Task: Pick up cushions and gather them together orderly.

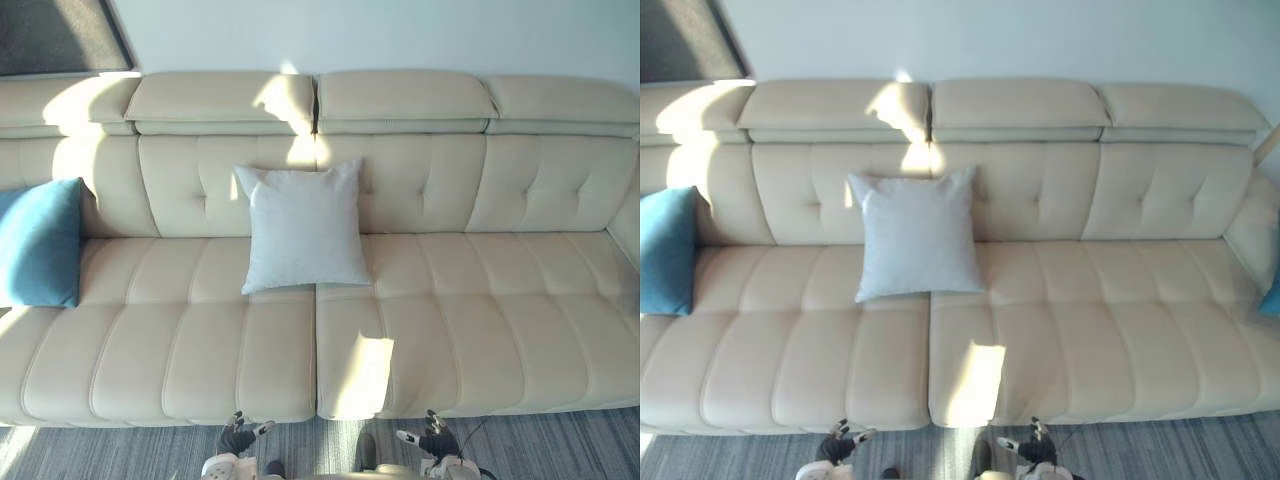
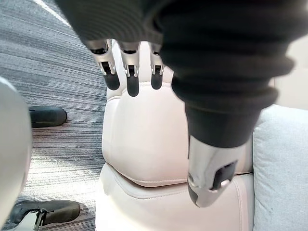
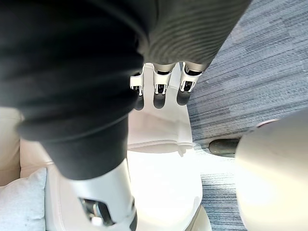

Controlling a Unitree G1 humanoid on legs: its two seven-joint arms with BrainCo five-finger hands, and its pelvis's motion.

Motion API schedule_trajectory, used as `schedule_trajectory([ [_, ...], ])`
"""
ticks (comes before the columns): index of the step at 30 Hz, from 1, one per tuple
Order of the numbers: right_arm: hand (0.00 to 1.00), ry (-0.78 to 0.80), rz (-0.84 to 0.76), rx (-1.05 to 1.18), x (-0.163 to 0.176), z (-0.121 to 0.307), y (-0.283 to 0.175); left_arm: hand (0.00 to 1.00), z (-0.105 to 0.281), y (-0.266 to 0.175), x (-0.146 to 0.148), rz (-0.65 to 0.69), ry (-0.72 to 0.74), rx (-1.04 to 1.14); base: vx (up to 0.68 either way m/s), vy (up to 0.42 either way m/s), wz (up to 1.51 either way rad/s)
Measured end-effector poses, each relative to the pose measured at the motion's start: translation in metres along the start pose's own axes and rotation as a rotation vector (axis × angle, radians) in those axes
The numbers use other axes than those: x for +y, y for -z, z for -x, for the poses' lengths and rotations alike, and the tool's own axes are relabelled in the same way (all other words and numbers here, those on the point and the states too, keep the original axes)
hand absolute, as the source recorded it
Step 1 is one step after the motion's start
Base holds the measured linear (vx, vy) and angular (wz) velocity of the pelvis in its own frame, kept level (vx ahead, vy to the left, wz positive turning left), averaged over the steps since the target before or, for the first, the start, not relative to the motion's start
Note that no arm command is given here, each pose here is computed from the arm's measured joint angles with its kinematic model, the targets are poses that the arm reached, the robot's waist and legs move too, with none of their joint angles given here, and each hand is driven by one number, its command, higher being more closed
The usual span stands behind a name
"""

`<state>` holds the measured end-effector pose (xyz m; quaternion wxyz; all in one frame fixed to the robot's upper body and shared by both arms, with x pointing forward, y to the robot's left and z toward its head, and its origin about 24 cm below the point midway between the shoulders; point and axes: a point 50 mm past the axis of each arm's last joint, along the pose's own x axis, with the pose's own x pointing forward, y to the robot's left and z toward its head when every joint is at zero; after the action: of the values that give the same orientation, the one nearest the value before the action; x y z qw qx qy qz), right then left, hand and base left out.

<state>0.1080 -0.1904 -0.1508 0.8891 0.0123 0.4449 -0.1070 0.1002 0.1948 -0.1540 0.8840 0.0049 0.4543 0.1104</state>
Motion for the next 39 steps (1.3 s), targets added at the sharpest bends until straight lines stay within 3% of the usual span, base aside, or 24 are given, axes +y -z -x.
schedule_trajectory([
  [5, 0.00, -0.021, 0.010, -0.077, 0.008, -0.012, -0.032, 0.00, -0.006, -0.015, 0.004, -0.023, -0.003, -0.036, -0.02, 0.033, -0.42],
  [7, 0.00, -0.034, 0.026, -0.133, 0.012, -0.017, -0.054, 0.00, -0.012, -0.041, 0.004, -0.028, -0.004, -0.119, -0.07, 0.076, 0.00],
  [12, 0.00, -0.044, 0.020, -0.136, 0.018, -0.017, -0.056, 0.00, -0.011, -0.050, 0.018, -0.040, -0.047, -0.165, -0.03, -0.113, 0.50],
  [16, 0.00, -0.031, 0.031, -0.202, 0.016, -0.021, -0.077, 0.00, -0.010, -0.044, -0.002, 0.009, -0.013, -0.142, -0.12, -0.119, -0.07],
  [18, 0.00, -0.027, 0.025, -0.181, 0.018, -0.019, -0.070, 0.00, -0.009, -0.038, -0.012, 0.041, 0.008, -0.122, -0.21, -0.093, 0.21],
  [29, 0.00, 0.005, -0.009, -0.085, 0.011, -0.010, -0.031, 0.00, -0.006, -0.025, -0.007, 0.122, -0.024, -0.078, -0.15, 0.068, -0.07],
  [32, 0.00, -0.021, -0.024, -0.034, 0.016, -0.005, -0.015, 0.00, -0.003, -0.011, 0.007, 0.103, -0.056, -0.024, 0.04, 0.149, -0.42],
  [39, 0.00, 0.009, -0.036, 0.008, 0.005, -0.004, -0.005, 0.00, -0.001, 0.002, 0.002, 0.076, -0.029, 0.034, 0.10, 0.072, -0.19],
])
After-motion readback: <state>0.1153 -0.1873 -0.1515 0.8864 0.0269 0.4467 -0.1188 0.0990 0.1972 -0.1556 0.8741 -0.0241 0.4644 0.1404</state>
